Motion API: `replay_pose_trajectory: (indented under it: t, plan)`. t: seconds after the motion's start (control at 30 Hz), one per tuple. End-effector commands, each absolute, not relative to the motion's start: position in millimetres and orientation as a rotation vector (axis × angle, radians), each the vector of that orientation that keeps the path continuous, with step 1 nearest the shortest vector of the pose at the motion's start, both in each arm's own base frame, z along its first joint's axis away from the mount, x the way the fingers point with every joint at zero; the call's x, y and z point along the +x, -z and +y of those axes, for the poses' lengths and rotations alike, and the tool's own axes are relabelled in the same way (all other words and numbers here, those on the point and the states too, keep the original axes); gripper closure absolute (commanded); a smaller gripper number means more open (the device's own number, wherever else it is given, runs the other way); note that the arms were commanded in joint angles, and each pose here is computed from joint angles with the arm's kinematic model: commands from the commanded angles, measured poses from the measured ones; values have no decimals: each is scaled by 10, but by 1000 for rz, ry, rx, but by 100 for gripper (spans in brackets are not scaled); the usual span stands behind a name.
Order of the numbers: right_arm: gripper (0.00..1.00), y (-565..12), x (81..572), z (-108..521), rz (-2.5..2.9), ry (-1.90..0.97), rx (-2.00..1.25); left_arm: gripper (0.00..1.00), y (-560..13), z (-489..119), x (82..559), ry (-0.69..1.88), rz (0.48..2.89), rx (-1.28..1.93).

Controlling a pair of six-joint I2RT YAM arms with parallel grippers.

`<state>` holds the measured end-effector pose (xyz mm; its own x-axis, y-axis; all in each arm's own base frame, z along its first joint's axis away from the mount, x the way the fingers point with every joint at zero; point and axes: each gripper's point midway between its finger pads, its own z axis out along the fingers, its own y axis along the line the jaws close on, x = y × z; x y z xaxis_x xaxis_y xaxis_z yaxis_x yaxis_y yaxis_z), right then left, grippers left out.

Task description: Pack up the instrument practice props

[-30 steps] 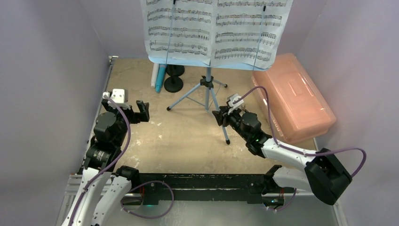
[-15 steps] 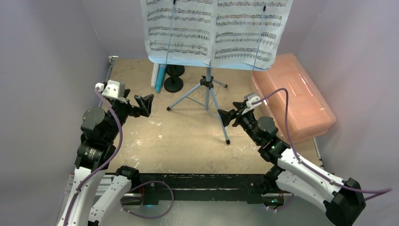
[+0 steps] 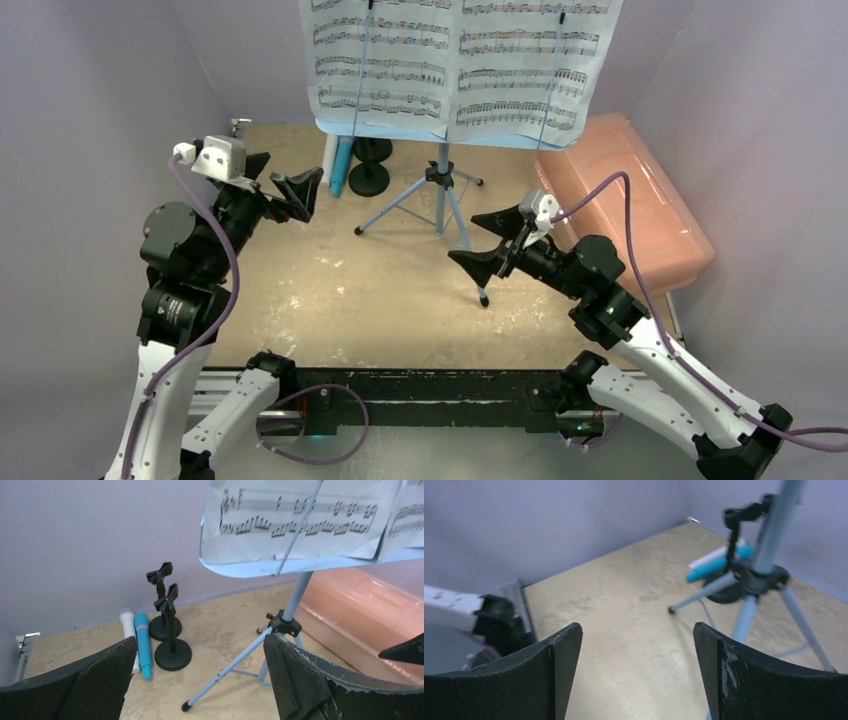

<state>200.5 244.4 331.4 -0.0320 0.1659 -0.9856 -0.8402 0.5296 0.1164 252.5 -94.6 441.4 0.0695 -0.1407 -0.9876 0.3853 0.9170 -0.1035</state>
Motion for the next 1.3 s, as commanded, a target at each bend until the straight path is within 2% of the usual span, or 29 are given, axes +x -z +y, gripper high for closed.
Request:
replay_pose_trajectory:
  t: [0.0,0.17,0.33,0.7,1.0,1.17,1.27]
  plan:
    - [16,-3596,1527,2725,1217,-1067,-930,5,-4825,-921,2400,404,1349,212]
    - [17,-3786,1363,3091,1156,-1075,-1013,7,-5047,-951,2384,416,1292,227]
    - [17,-4233,1388,3293,1061,-1082,-962,8,-5280,-1024,2460,437,1257,252]
    - [19,-5377,1911,3361,1003,-1045,-584,11,-5689,-1191,2712,464,1199,309]
    - [29,-5950,2411,3419,1015,-994,-311,13,-6054,-1156,2862,359,1112,349]
    - [34,-6057,2539,3559,1012,-994,-287,17,-6160,-1096,2919,302,1060,338]
    - [42,-6027,2627,3663,1037,-1003,-269,18,-6122,-1096,2988,294,1055,331]
